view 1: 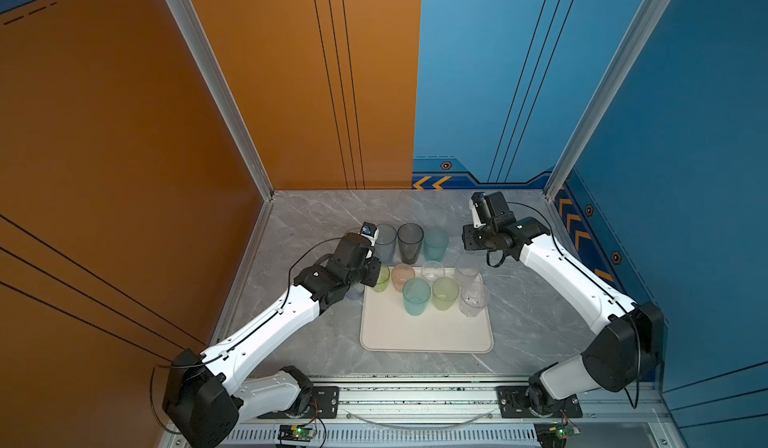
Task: Place the glasses into the tray
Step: 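Move the right gripper back to the remaining teal dimpled cup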
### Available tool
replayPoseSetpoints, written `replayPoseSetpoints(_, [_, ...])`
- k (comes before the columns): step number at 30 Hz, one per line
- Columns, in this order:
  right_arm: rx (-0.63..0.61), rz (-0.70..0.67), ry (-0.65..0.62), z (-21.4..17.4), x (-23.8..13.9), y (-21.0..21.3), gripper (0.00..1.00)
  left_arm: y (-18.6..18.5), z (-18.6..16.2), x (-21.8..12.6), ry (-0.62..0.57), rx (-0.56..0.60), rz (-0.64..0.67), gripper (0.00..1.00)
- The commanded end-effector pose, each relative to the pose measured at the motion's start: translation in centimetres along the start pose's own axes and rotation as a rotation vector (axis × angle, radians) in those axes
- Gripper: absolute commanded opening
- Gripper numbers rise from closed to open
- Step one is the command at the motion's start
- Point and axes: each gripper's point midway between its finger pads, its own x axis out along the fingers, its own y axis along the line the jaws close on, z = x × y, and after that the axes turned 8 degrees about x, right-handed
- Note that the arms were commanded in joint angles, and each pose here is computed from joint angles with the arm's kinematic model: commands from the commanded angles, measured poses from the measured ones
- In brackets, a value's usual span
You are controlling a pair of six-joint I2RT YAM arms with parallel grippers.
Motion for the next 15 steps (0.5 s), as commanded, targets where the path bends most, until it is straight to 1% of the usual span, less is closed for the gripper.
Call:
replayPoseSetpoints(1, [0.033,0.007,-0.020,1.5,0.7,0.5,0.35,-0.1,0.2,0.5,-0.011,0.003,0.011,0.21])
replayPoseSetpoints(7, [0.029,0.022,0.023,1.5,2.8,1.6,0.31,-0.1,0.0,1.1,0.004,0.014,0.012,0.21])
replayPoseSetpoints(15, [0.002,0.004,0.078,1.5,5.5,2.7,0.30,0.2,0.5,0.9,-0.015,0.016,0.010,0.21])
